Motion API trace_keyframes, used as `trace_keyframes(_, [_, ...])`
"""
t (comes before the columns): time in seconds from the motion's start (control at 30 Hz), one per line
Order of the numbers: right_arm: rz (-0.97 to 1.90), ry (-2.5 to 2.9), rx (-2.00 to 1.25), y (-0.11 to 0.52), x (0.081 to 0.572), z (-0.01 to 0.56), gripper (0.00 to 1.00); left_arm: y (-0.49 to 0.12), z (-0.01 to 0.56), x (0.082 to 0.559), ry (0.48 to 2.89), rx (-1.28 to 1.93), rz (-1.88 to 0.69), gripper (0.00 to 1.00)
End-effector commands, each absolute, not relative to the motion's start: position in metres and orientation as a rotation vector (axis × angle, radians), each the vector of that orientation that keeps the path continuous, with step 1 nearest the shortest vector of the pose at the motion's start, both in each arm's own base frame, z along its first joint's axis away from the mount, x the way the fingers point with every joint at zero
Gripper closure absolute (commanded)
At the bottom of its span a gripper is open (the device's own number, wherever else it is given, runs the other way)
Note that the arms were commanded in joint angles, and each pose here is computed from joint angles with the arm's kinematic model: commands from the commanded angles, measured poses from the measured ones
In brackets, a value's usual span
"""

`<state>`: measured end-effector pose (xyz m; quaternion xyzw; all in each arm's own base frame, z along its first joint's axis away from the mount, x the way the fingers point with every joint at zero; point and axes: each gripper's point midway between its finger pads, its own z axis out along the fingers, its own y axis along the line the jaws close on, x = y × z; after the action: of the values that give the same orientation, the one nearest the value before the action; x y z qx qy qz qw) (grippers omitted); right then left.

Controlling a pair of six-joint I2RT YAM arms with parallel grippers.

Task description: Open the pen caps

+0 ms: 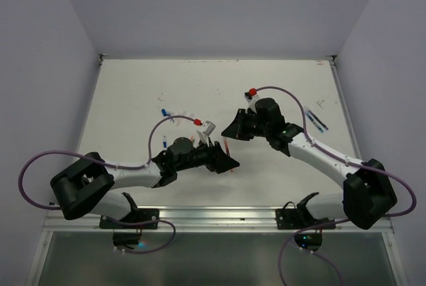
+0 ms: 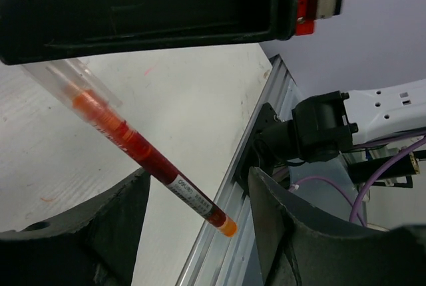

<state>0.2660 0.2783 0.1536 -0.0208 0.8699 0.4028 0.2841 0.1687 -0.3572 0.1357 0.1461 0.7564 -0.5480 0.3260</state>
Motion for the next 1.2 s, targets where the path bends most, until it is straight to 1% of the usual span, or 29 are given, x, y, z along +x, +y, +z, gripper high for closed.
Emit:
trace_keyframes(0.0, [1.134, 2.23, -0.068, 0.284, 0.266, 0.184, 1.0, -0.366, 0.151, 0.172, 1.937, 0.372, -1.498, 0.37])
trace_keyframes(0.07, [1.135, 2.216, -0.06, 0.282, 0.266, 0.187, 1.0, -0.365, 0.149, 0.171, 1.937, 0.36, -1.51, 0.41])
trace_keyframes(0.1, [1.141, 2.209, -0.06, 0.283, 0.265, 0.189, 1.0, -0.365, 0.147, 0.17, 1.946, 0.35, -1.517, 0.48])
trace_keyframes(0.13, [1.148, 2.207, -0.052, 0.283, 0.265, 0.19, 1.0, -0.364, 0.147, 0.17, 1.944, 0.347, -1.521, 0.74])
trace_keyframes(0.2, [1.18, 2.179, -0.052, 0.286, 0.264, 0.194, 1.0, -0.363, 0.142, 0.168, 1.97, 0.346, -1.515, 1.0])
trace_keyframes(0.37, [1.197, 2.17, -0.101, 0.287, 0.258, 0.191, 0.99, -0.35, 0.141, 0.171, 2.003, 0.33, -1.421, 1.0])
trace_keyframes(0.4, [1.18, 2.182, -0.118, 0.286, 0.257, 0.187, 0.8, -0.345, 0.132, 0.172, 2.038, 0.327, -1.369, 1.0])
trace_keyframes(0.43, [1.175, 2.183, -0.129, 0.286, 0.257, 0.187, 0.73, -0.343, 0.132, 0.173, 2.042, 0.328, -1.352, 1.0])
trace_keyframes(0.47, [1.167, 2.19, -0.133, 0.285, 0.257, 0.185, 0.69, -0.341, 0.137, 0.173, 2.031, 0.332, -1.344, 1.0])
trace_keyframes(0.53, [1.168, 2.188, -0.153, 0.287, 0.257, 0.184, 0.66, -0.337, 0.135, 0.171, 2.045, 0.343, -1.321, 1.0])
trace_keyframes(0.7, [1.198, 2.175, -0.17, 0.294, 0.257, 0.183, 0.67, -0.332, 0.138, 0.169, 2.058, 0.36, -1.298, 1.0])
trace_keyframes(0.9, [1.215, 2.188, -0.207, 0.304, 0.252, 0.181, 0.72, -0.333, 0.138, 0.168, 2.077, 0.349, -1.31, 1.0])
trace_keyframes(1.0, [1.21, 2.195, -0.225, 0.307, 0.251, 0.179, 0.76, -0.336, 0.141, 0.168, 2.086, 0.348, -1.318, 1.0])
trace_keyframes(1.07, [1.209, 2.203, -0.233, 0.308, 0.249, 0.176, 0.77, -0.336, 0.145, 0.171, 2.086, 0.335, -1.317, 1.0])
trace_keyframes(1.1, [1.203, 2.204, -0.231, 0.308, 0.25, 0.175, 0.8, -0.337, 0.145, 0.17, 2.091, 0.337, -1.317, 1.0])
trace_keyframes(1.17, [1.195, 2.207, -0.228, 0.307, 0.25, 0.174, 0.8, -0.337, 0.147, 0.172, 2.09, 0.334, -1.313, 1.0])
